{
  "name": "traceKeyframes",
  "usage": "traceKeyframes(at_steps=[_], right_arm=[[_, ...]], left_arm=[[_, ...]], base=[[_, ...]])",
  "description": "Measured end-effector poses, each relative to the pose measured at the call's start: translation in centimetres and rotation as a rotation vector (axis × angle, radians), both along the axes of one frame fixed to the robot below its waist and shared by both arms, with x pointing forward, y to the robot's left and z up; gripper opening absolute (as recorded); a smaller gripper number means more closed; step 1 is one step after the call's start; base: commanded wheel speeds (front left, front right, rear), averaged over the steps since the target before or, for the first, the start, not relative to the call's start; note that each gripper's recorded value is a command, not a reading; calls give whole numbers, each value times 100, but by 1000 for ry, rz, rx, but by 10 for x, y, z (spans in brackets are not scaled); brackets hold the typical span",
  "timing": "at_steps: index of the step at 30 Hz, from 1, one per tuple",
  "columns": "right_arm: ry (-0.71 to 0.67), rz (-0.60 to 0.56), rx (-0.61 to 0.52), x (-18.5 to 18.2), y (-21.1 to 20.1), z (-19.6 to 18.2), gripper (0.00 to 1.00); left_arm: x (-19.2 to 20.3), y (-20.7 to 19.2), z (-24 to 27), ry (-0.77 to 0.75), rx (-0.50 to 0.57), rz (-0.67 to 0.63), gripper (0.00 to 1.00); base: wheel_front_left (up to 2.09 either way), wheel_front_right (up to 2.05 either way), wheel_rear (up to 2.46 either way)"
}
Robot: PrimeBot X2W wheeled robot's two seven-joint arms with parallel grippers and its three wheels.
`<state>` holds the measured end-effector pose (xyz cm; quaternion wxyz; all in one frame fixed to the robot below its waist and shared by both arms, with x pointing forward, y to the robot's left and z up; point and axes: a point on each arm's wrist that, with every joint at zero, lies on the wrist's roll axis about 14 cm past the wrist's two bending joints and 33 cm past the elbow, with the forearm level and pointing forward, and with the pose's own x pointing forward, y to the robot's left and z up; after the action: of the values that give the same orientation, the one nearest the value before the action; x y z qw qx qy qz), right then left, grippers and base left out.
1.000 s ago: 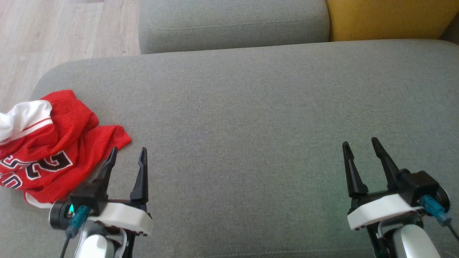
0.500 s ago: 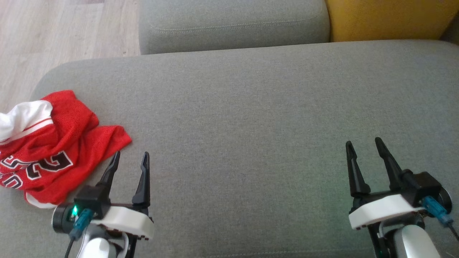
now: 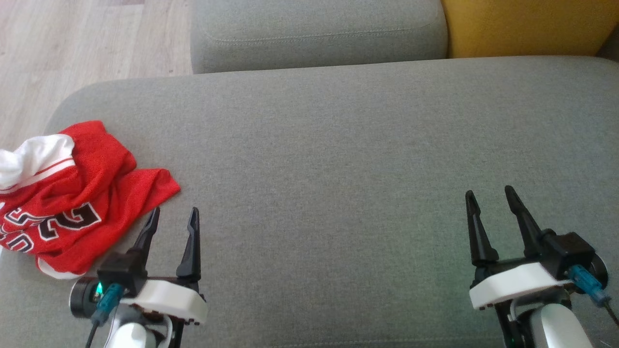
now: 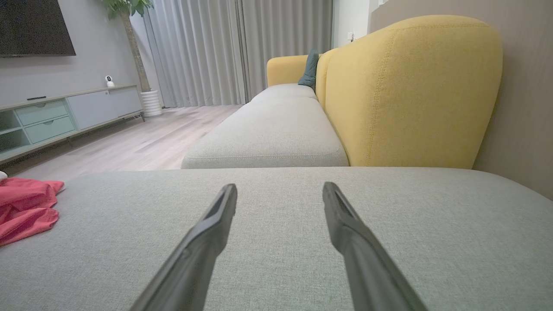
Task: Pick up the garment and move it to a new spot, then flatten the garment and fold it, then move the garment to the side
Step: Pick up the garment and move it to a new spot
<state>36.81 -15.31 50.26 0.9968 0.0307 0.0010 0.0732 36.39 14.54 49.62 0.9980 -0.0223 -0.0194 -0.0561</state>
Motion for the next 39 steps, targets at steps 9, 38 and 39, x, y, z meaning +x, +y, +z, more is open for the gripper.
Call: traceKeyframes(at_steps=[9, 38, 39], right_arm=[[-8, 16, -2, 2, 5, 3, 100], [-15, 418, -1, 20, 142, 10, 100], [-15, 424, 2, 20, 145, 10, 100]], left_arm=[[-3, 4, -3, 10, 0, 11, 100], [-75, 123, -7, 23, -2, 417, 100], [-77, 125, -7, 22, -2, 425, 100]], base=[[0, 0, 0], [0, 0, 0], [0, 0, 0]])
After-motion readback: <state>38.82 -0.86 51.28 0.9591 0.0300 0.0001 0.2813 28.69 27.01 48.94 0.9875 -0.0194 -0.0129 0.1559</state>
